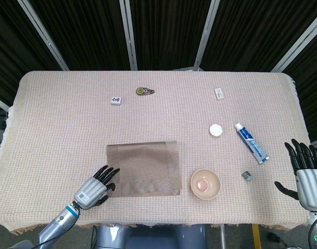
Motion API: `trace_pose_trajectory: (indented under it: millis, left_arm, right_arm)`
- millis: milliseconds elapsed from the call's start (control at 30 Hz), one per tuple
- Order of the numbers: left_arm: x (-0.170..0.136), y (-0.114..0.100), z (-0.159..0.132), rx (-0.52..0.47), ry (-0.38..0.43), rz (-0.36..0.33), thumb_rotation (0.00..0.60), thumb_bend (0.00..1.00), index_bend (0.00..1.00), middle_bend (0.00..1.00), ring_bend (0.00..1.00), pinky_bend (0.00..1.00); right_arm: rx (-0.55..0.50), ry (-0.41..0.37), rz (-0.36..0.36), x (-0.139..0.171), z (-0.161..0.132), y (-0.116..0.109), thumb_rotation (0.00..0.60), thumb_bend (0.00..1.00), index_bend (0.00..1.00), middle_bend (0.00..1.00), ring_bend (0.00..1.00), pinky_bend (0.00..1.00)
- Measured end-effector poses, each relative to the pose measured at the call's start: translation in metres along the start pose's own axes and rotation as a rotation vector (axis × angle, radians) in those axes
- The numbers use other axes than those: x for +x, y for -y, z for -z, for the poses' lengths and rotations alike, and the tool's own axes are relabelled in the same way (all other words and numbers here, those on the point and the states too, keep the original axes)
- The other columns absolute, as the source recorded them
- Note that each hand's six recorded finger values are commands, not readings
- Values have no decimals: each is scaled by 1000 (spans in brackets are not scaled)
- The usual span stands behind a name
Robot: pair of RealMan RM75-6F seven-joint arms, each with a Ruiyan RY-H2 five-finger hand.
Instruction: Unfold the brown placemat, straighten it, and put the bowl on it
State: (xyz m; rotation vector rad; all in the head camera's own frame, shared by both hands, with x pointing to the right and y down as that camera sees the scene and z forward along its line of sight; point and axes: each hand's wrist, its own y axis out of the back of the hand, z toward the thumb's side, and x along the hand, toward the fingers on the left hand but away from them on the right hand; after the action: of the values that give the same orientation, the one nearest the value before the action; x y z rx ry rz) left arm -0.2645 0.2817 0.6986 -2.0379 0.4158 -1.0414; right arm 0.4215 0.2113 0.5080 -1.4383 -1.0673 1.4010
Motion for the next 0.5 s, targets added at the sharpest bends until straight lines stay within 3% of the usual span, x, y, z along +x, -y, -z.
trace_pose_trajectory:
  millis: [500]
  left_arm:
    - [8, 9, -1, 19, -2, 23, 600, 433, 484, 0, 0, 0]
  right_arm:
    - [-8, 6, 1, -1, 3, -1, 600, 0, 0, 0, 0, 0]
